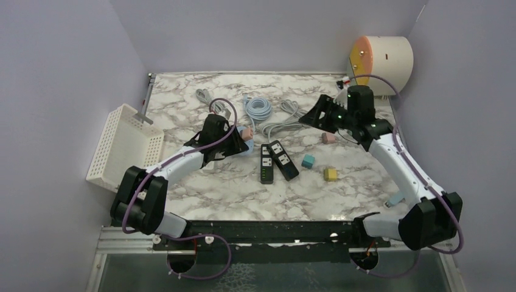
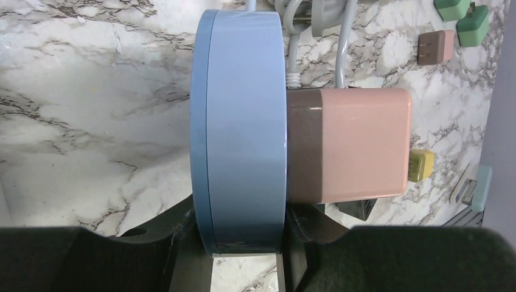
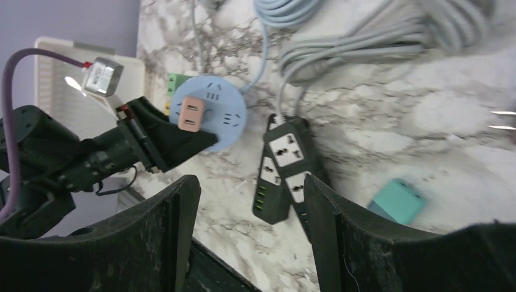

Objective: Pull the plug off the socket

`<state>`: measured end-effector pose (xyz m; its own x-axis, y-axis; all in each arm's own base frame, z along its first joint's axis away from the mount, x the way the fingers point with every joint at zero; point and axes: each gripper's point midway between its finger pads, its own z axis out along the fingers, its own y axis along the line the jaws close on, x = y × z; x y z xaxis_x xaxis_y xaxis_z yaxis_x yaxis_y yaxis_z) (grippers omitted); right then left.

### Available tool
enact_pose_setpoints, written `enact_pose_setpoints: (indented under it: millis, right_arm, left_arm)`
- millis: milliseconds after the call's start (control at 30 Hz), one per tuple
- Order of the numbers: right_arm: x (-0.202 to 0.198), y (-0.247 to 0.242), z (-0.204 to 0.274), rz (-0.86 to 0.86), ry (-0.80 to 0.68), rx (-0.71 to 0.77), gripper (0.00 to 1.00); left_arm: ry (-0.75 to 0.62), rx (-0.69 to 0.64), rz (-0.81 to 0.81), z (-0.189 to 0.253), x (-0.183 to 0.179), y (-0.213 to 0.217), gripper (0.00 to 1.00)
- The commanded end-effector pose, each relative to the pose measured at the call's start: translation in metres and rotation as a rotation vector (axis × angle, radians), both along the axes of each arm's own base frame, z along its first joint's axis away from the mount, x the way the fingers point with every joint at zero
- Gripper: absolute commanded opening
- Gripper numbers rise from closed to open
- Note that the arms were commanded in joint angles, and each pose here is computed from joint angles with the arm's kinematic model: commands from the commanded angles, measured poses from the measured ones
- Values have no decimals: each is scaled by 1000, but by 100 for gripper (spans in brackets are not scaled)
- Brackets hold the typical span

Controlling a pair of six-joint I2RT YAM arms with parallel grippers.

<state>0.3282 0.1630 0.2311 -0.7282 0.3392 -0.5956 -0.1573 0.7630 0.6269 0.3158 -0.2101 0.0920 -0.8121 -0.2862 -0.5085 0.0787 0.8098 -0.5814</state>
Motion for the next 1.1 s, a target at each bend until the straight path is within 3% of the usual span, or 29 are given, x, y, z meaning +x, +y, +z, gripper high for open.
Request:
enact_pose_setpoints:
  millis: [0, 267, 733, 800, 833, 900, 933, 1067]
  right_arm:
    - [14, 60, 4, 80, 19, 69, 68]
    - [22, 164, -11, 286, 25, 119, 68]
    - [26, 235, -42, 416, 67, 202, 66]
    - [23, 241, -44, 435, 77, 211, 57]
    - [22, 242, -46, 439, 83, 215, 47]
    - [20, 243, -46, 445, 89, 229, 13]
    - [20, 243, -45, 443, 92, 229, 2]
    - [17, 240, -37, 443, 95, 217, 1]
  left_arm:
    - [-165, -68, -11, 56, 20, -16, 0]
    - [-182, -98, -26, 70, 18, -25, 0]
    - [-164, -113, -35, 65, 11, -27, 0]
    - [-166, -115, -38, 67, 11, -28, 0]
    - [-169, -114, -36, 67, 12, -28, 0]
    - [-166, -110, -37, 65, 11, -27, 0]
    - [-163, -106, -35, 64, 11, -27, 0]
    - [-145, -87, -4, 57, 11, -21, 0]
